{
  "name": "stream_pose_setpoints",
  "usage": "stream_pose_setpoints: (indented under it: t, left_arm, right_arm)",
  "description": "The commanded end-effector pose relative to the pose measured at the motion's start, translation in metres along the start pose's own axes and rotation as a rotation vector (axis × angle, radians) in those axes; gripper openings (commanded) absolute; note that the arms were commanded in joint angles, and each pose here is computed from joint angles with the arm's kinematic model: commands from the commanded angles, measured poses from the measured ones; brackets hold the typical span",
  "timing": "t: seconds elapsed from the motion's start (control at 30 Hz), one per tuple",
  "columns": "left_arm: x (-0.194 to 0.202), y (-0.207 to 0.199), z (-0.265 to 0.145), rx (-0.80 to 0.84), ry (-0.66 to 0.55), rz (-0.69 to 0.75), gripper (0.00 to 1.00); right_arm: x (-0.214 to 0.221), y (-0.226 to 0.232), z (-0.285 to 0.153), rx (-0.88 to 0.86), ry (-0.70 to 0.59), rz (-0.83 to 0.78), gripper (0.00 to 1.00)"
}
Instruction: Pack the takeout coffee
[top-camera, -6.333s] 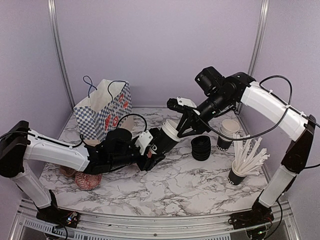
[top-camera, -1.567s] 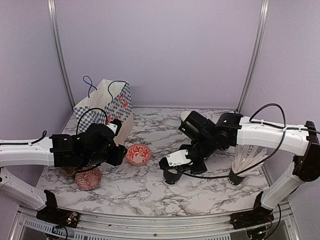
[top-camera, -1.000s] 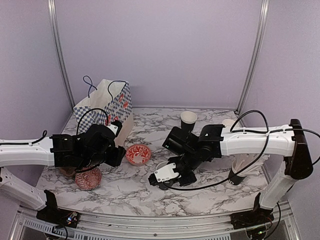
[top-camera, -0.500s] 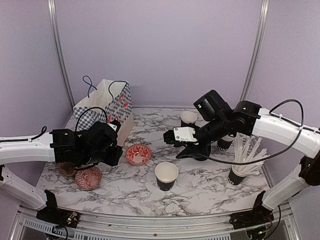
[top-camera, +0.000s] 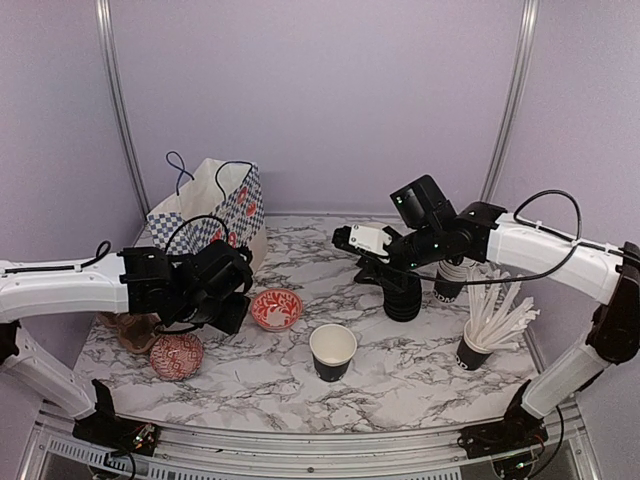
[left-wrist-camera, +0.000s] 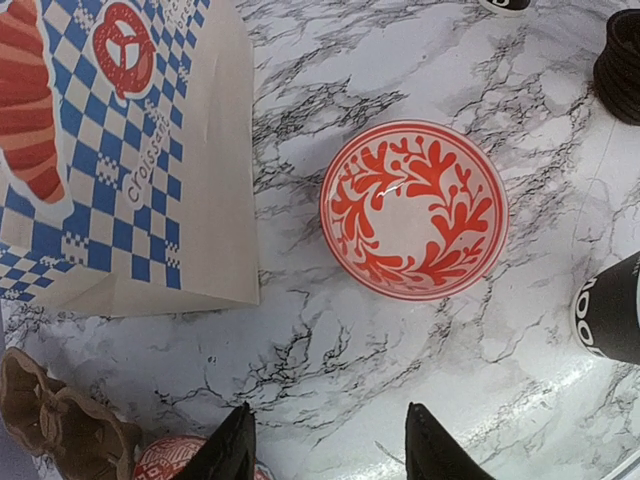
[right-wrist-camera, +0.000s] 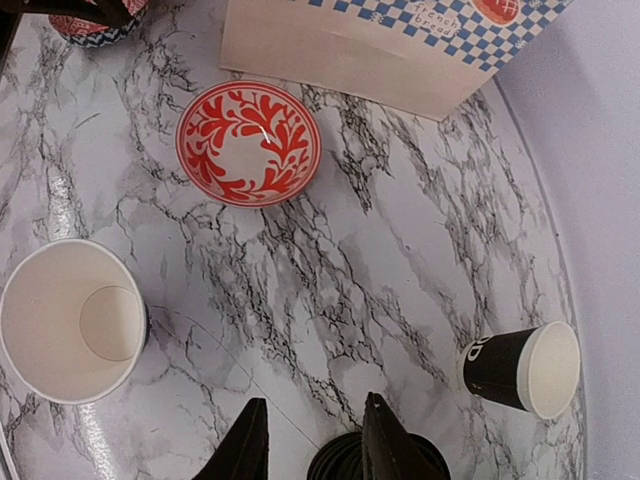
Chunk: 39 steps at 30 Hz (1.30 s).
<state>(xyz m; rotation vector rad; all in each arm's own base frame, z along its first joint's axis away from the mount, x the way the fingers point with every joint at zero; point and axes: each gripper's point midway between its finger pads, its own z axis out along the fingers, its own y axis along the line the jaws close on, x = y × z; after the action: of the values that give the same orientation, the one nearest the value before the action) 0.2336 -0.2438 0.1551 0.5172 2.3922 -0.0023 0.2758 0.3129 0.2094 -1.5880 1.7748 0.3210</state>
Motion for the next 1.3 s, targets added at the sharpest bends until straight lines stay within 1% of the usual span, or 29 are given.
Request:
stream_pose_setpoints:
  t: [0.0, 0.1, 0.17, 0.33, 0.47, 0.6, 0.77, 0.97, 1.17, 1.27]
  left_arm:
    - [-0.02, -0.014, -0.001, 0.042, -0.018, 0.048, 0.55]
    - [-0.031, -0.02, 0.0, 0.046, -0.046, 0.045, 0.58]
    - [-0.036, -0.024, 0.001, 0.059, -0.064, 0.04, 0.6]
    - [-0.038, -0.034, 0.007, 0.097, -0.077, 0.025, 0.64]
    - [-0.036, -0.038, 0.012, 0.109, -0.08, 0.015, 0.64]
    - [-0.035, -0.041, 0.015, 0.124, -0.089, 0.007, 0.64]
    - [-0.033, -0.042, 0.015, 0.133, -0.092, 0.015, 0.63]
    - [-0.028, -0.04, 0.017, 0.133, -0.09, 0.021, 0.63]
    - [-0.023, -0.04, 0.02, 0.136, -0.085, 0.023, 0.63]
    - [-0.021, -0.04, 0.021, 0.135, -0.082, 0.028, 0.63]
  right_arm:
    - [0.006, -0.033, -0.015, 0.131, 0.112, -0.003, 0.32]
    - [0.033, -0.039, -0.015, 0.154, 0.224, -0.027, 0.35]
    - [0.05, -0.041, -0.014, 0.13, 0.28, -0.023, 0.35]
    - [0.085, -0.046, -0.009, 0.037, 0.375, 0.011, 0.36]
    - [0.104, -0.048, -0.002, -0.014, 0.448, 0.029, 0.4]
    - [0.114, -0.054, 0.006, -0.031, 0.493, 0.052, 0.42]
    - [0.114, -0.059, 0.014, -0.047, 0.517, 0.077, 0.42]
    - [0.115, -0.056, 0.016, -0.09, 0.542, 0.109, 0.4]
    - [0.113, -0.048, 0.015, -0.134, 0.543, 0.136, 0.42]
    - [0.12, -0.044, 0.016, -0.149, 0.574, 0.148, 0.43]
